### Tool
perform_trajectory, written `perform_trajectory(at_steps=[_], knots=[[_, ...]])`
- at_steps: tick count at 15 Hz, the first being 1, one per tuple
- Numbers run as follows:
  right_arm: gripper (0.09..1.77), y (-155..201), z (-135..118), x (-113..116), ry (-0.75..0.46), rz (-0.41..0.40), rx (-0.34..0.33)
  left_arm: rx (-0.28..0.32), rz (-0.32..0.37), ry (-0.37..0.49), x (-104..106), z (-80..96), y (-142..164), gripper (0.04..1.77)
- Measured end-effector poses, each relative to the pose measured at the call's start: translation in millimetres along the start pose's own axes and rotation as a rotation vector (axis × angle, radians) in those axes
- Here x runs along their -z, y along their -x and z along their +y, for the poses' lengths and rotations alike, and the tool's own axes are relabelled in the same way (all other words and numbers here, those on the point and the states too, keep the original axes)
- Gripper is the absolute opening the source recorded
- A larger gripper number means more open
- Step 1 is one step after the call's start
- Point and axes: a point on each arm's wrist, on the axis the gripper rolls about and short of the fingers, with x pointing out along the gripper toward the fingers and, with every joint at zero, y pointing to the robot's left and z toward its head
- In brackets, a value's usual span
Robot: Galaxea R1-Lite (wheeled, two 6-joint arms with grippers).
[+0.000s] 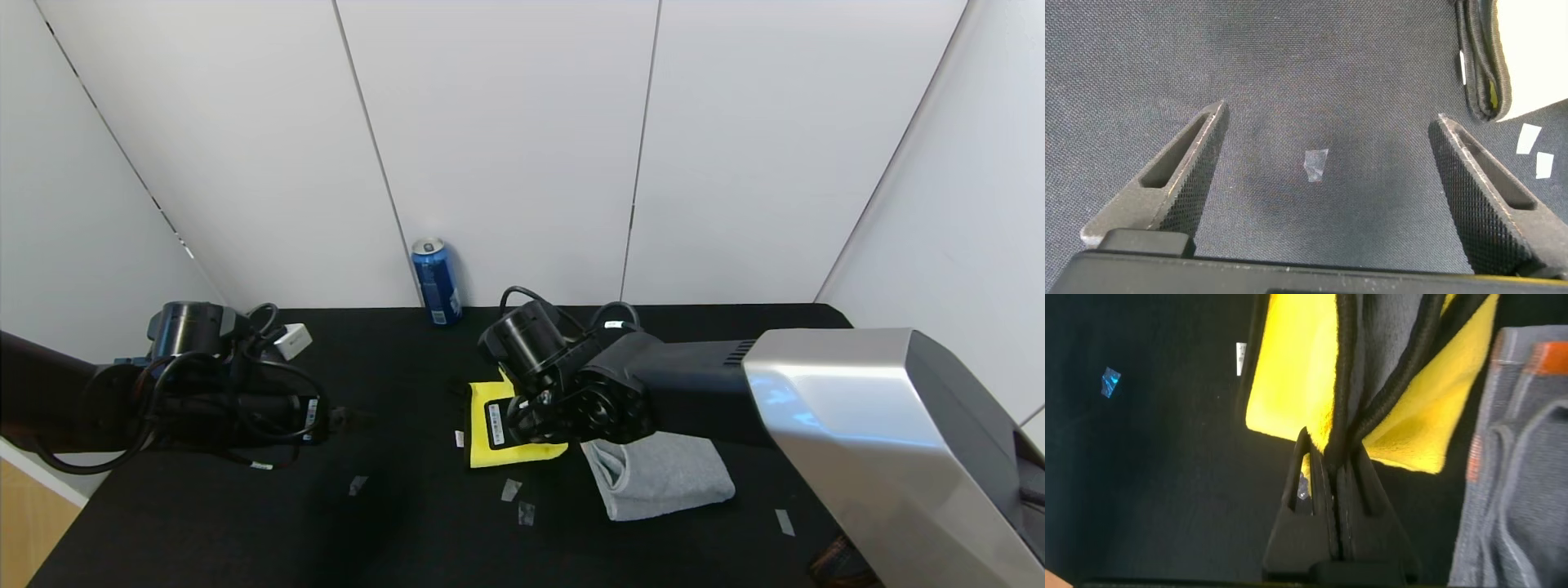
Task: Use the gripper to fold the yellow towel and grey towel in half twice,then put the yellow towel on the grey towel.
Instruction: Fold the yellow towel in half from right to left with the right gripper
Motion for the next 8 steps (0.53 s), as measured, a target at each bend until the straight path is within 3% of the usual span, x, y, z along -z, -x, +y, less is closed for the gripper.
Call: perform_trajectory(at_steps=[4, 8], knots=[[0.13, -11.0, 9.0, 9.4, 0.012, 0.014, -0.043, -0.001, 0.001, -0.001, 0.2, 0.1, -0.3, 1.72], [0.72, -18.0, 12.5, 14.9, 0.013, 0.019, -0.054, -0.002, 0.002, 0.0, 0.3, 0.2, -0.6, 1.72]])
